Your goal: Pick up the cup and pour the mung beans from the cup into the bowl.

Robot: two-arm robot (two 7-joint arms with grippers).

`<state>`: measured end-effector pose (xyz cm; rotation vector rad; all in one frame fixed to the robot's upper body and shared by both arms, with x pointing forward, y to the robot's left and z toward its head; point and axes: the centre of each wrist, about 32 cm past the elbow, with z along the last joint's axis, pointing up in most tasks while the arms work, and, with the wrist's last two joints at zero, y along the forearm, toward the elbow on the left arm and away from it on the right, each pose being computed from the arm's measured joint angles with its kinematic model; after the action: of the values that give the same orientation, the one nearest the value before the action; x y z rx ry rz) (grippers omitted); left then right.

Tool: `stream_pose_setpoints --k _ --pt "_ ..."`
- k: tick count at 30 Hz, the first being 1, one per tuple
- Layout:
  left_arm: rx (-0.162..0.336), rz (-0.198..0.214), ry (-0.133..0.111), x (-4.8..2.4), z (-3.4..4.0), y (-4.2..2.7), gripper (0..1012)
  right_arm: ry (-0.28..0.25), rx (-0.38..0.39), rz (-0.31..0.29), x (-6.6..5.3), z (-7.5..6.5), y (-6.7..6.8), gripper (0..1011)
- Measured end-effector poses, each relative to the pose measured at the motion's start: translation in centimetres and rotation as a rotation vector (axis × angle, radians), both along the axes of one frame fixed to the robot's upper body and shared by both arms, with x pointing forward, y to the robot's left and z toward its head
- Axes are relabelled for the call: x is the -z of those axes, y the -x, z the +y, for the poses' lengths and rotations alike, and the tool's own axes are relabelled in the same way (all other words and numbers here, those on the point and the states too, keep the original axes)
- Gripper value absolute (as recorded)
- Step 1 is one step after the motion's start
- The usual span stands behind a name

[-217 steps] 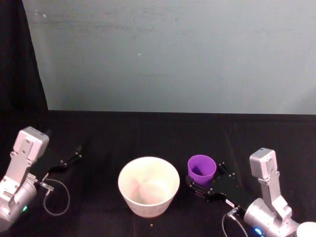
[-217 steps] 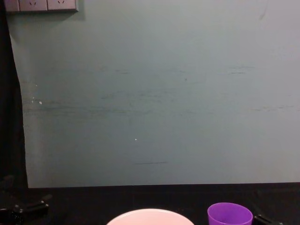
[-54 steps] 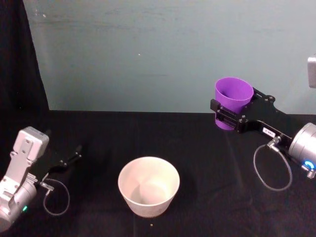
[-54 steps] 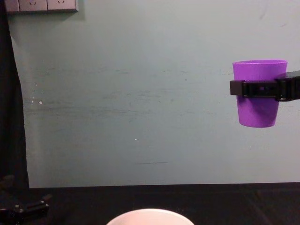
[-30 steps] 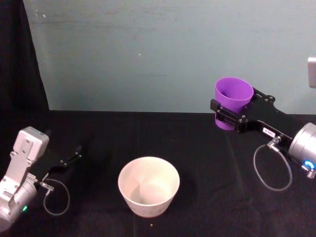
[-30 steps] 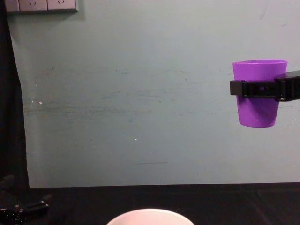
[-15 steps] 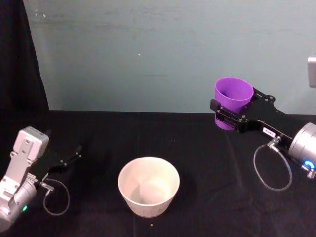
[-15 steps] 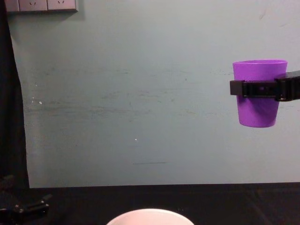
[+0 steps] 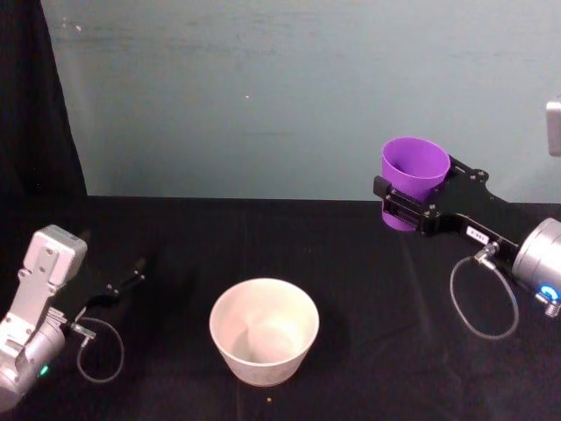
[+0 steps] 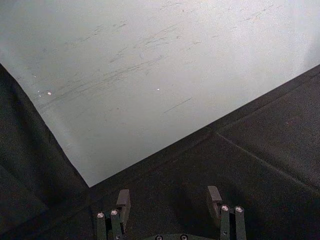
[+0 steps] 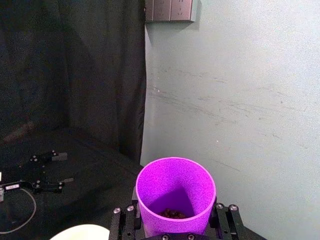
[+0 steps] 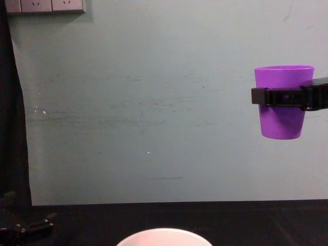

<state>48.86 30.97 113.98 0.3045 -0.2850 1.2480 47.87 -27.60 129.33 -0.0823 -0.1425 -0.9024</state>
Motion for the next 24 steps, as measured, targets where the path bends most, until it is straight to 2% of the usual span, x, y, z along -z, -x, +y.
stream_pose_setpoints --k 24 --pt "0.0 0.0 0.0 0.0 0.0 0.0 1003 0.0 0.0 0.0 0.0 0.0 0.0 734"
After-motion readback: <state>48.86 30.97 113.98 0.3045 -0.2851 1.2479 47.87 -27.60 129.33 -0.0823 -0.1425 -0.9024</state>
